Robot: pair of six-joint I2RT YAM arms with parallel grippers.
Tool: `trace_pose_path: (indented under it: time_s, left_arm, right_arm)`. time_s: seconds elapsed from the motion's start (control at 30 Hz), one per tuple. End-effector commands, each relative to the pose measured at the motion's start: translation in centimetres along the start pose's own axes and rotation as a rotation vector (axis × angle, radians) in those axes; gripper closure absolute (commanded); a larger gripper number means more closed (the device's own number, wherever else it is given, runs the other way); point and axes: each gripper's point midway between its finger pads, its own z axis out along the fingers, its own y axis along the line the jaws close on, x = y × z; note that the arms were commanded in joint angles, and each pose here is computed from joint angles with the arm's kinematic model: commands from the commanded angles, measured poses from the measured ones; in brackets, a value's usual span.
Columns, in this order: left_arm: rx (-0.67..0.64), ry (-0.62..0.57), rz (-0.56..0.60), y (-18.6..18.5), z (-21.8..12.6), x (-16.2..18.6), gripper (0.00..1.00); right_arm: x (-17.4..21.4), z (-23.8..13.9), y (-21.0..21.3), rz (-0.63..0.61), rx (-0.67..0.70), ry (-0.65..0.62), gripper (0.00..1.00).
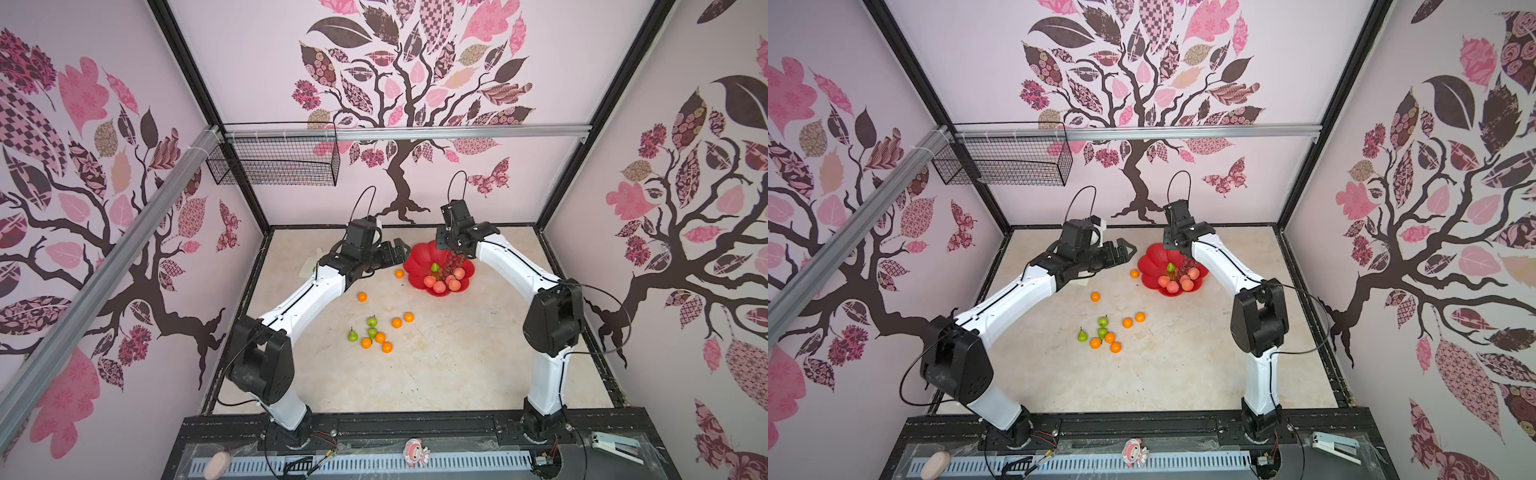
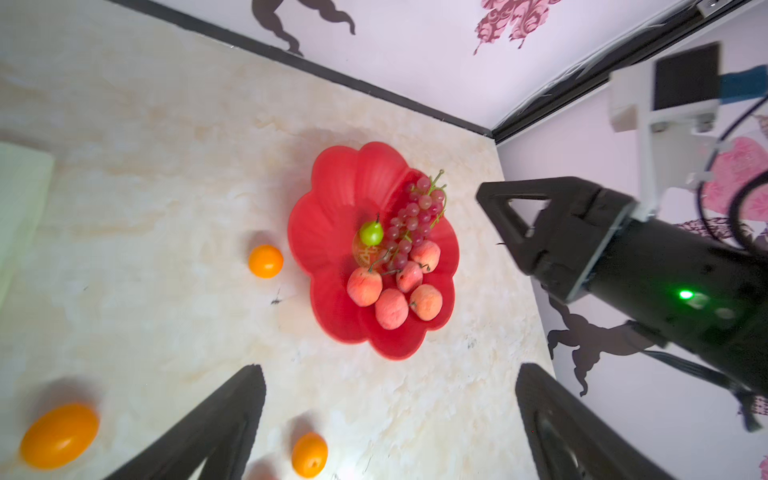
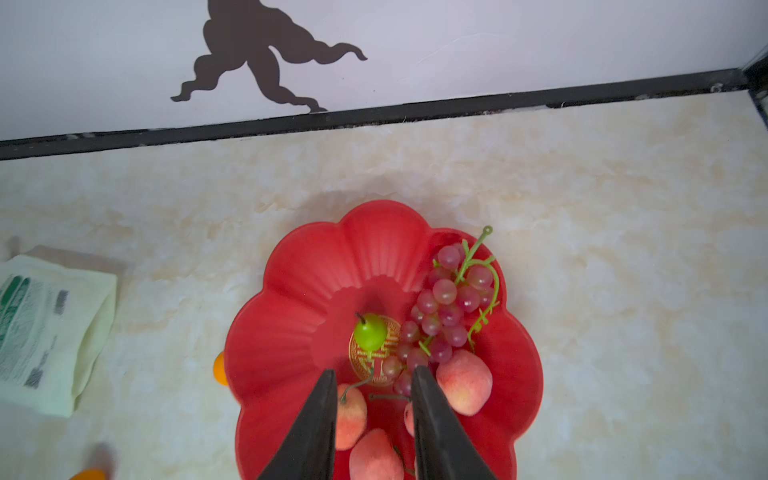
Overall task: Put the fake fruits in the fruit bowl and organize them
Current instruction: 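Move the right gripper back to the green pears while the left arm withdraws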
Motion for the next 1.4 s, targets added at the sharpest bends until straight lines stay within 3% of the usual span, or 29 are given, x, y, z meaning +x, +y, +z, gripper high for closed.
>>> trace_pose_path:
  time_s: [0.0,0.27,0.63,1.07,1.37]
  left_arm:
    - [-0.106,0.035,-0.042,2.7,-2.0,2.8,0.02]
    - [-0.259,0.011,-0.118,7.5,-8.4,7.7,0.02]
    - [-0.373,-0.052,-0.290,13.9,-15.0,11.7,0.02]
    - [-0.346,-0.085,-0.532,18.5,-17.0,13.6,0.02]
    - [-0.320,-0.095,-0.593,19.7,-17.3,13.6,0.02]
  right_arm:
    - [1.2,-2.9,1.7,0.033,-0.097,-0.002,0.66]
    - [7.6,-7.4,7.9,-0.026,-0.253,0.052,0.67]
    - [17.7,-9.3,18.6,-0.130,-0.431,0.217,0.67]
    - [25.0,-7.5,26.3,-0.216,-0.519,0.408,0.68]
    - [27.8,-4.9,28.4,-0.240,-0.502,0.527,0.68]
